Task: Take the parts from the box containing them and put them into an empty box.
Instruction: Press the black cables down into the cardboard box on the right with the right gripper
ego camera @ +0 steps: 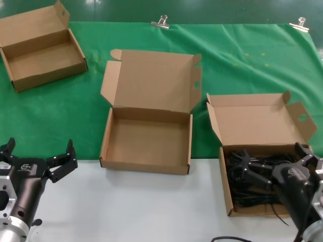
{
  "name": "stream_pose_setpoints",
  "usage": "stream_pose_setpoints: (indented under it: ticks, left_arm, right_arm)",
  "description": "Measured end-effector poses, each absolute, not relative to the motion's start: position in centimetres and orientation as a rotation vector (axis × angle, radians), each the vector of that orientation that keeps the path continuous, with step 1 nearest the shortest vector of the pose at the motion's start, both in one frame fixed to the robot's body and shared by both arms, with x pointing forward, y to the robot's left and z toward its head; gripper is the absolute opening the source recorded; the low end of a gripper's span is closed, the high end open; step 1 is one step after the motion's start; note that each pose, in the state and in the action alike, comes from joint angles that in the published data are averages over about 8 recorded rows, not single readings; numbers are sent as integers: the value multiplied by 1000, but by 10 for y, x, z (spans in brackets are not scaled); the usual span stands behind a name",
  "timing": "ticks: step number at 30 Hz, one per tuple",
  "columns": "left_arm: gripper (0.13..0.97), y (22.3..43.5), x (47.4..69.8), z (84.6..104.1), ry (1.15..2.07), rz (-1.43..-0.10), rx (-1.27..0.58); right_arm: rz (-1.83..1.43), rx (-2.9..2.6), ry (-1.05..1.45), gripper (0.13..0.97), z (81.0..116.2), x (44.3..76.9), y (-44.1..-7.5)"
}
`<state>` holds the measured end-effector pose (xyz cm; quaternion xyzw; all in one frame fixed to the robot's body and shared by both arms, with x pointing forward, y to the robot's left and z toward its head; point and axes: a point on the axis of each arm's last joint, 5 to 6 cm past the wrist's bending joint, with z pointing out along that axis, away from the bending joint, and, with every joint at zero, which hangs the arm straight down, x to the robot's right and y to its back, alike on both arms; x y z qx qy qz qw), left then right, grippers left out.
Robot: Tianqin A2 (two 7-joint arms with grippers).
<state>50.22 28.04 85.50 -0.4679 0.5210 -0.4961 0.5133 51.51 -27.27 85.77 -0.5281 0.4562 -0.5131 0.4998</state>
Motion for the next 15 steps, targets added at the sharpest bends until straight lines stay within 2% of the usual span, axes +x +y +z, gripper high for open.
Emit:
stream_pose_setpoints:
  ticks: [15]
  left_arm:
    - [966, 280, 502, 855, 1253, -1193, -1125]
  right_arm:
    - [-1241, -1277, 1103, 966, 858, 515, -273]
